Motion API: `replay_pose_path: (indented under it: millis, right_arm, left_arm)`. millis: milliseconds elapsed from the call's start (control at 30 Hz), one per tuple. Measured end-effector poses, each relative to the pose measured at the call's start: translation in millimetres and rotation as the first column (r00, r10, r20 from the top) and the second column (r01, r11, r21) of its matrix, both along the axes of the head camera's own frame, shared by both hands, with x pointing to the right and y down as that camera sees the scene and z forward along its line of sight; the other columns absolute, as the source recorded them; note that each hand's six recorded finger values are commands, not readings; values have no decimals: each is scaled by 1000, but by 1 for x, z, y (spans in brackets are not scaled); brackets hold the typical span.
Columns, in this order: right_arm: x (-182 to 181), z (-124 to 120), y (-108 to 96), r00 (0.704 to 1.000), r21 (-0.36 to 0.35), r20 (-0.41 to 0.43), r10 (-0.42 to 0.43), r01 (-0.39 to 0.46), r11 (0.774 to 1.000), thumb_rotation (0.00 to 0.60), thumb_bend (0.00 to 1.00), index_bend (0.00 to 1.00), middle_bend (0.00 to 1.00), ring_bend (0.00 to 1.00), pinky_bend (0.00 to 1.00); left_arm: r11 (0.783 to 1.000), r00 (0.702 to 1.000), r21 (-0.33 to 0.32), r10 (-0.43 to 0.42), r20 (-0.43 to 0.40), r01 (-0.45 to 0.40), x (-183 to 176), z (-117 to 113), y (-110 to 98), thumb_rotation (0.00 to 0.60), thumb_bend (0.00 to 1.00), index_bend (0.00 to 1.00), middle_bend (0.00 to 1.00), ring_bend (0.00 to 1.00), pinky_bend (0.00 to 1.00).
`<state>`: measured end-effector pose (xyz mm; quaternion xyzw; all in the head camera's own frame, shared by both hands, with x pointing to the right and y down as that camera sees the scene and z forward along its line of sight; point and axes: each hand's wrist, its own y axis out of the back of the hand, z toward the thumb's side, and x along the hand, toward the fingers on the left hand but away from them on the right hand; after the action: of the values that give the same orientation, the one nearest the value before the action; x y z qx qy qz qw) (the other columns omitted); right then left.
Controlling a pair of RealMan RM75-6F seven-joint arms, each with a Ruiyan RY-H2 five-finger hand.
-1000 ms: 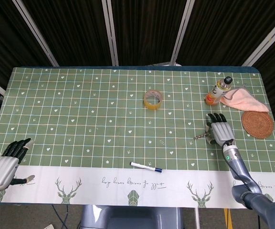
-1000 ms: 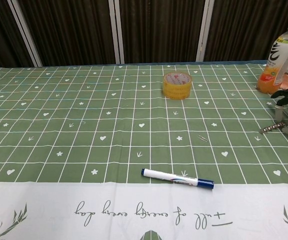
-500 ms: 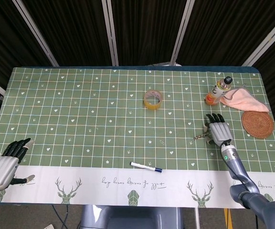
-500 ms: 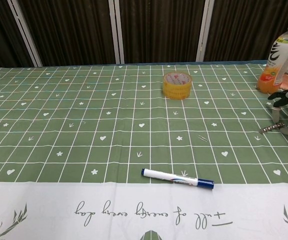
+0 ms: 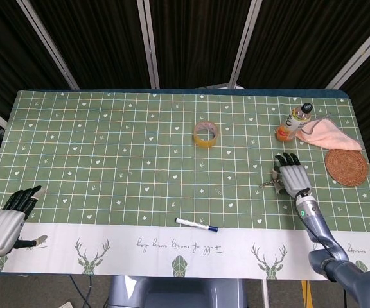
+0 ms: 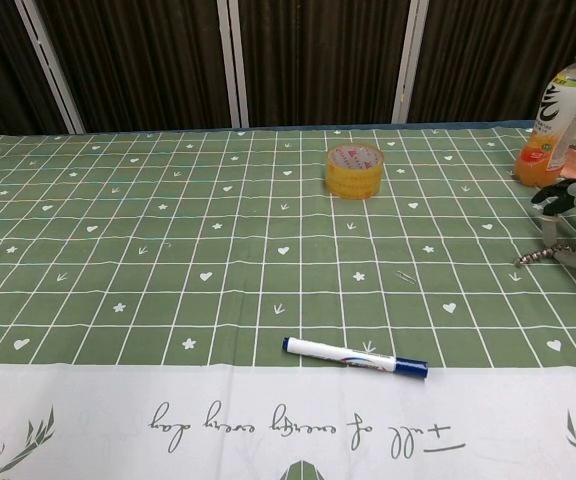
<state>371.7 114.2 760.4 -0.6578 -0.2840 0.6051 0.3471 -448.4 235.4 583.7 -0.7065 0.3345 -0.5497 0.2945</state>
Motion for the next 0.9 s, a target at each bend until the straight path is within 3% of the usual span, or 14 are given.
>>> replay_pose_path:
  millis: [900]
  right_arm:
    - [-29, -50, -18, 995, 151, 61, -82, 72, 986, 600, 344, 583, 108, 0, 39]
  left_arm:
    - [1000, 1000, 9, 9, -11, -9, 3, -2, 1, 600, 84, 0, 0, 0, 0]
